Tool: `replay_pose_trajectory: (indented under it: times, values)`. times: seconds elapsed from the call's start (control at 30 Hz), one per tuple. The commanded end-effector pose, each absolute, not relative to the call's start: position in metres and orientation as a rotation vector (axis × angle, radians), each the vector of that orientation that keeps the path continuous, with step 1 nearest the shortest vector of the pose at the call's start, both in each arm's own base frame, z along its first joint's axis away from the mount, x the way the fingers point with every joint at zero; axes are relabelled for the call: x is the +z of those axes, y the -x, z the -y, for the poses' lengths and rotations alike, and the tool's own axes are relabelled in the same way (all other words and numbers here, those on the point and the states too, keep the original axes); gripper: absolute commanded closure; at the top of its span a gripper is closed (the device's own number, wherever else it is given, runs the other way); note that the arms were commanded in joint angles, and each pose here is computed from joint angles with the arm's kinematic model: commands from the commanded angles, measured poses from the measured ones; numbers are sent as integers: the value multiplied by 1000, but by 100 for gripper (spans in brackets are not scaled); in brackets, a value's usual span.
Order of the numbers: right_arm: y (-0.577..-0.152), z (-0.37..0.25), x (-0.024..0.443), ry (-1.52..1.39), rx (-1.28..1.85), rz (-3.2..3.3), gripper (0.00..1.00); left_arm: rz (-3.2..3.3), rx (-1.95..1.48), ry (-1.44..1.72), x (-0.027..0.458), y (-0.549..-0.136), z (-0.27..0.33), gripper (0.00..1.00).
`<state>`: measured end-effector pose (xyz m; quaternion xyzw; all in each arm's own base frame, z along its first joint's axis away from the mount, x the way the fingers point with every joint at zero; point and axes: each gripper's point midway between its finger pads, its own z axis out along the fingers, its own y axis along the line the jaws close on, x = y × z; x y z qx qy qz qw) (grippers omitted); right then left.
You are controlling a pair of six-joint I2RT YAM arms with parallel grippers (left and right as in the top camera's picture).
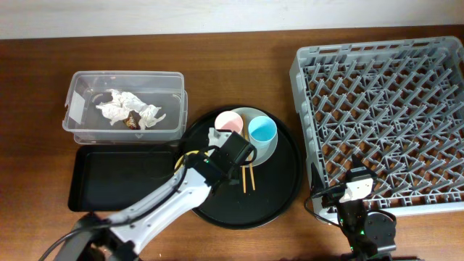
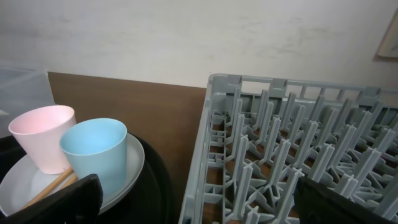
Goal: Sort waste into correct bins and load items into the dishwasher rack
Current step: 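Reach the left gripper to the yellow bowl rim and grasp it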
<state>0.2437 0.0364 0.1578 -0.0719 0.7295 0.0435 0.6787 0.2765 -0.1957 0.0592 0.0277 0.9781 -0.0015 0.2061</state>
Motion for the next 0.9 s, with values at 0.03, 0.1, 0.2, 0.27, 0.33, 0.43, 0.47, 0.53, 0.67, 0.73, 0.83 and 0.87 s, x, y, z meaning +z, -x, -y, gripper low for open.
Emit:
replay_pose_trajectory:
  times: [0.03,0.1,0.2,0.27,0.33,0.43,0.47,0.53,0.67,0.73,0.83,0.87]
  values:
    - [-244,-35,156,161,92,-1642,1,-2759,58,-59,41,-279,195,70]
    - [-244,-35,156,161,92,-1642,1,-2764,67,-61,38,-279,194,81]
    - [-244,-35,156,161,92,-1642,1,-2757,62,-58,39,-280,195,83]
    - [-244,-35,156,161,92,-1642,1,-2750,52,-56,40,-282,197,83]
    - [-244,-35,156,161,92,-1642,1,-2749,50,-56,40,-282,197,84]
    - [-244,-35,156,161,92,-1642,1,-2756,60,-58,39,-281,195,91]
    - [-244,-35,156,161,92,-1642,1,-2756,59,-58,39,-281,195,92]
    - [-244,-35,156,161,92,-1642,1,-2755,59,-58,39,-281,196,98]
    - [-244,-35,156,161,92,-1642,1,-2748,51,-63,42,-283,197,100]
    - [-244,-35,156,161,92,-1642,1,-2733,35,-70,50,-286,200,100]
    - [-244,-35,156,161,92,-1642,1,-2698,-6,-63,75,-290,204,100]
    - [-244,-35,156,161,92,-1642,1,-2677,-29,-68,89,-292,207,100]
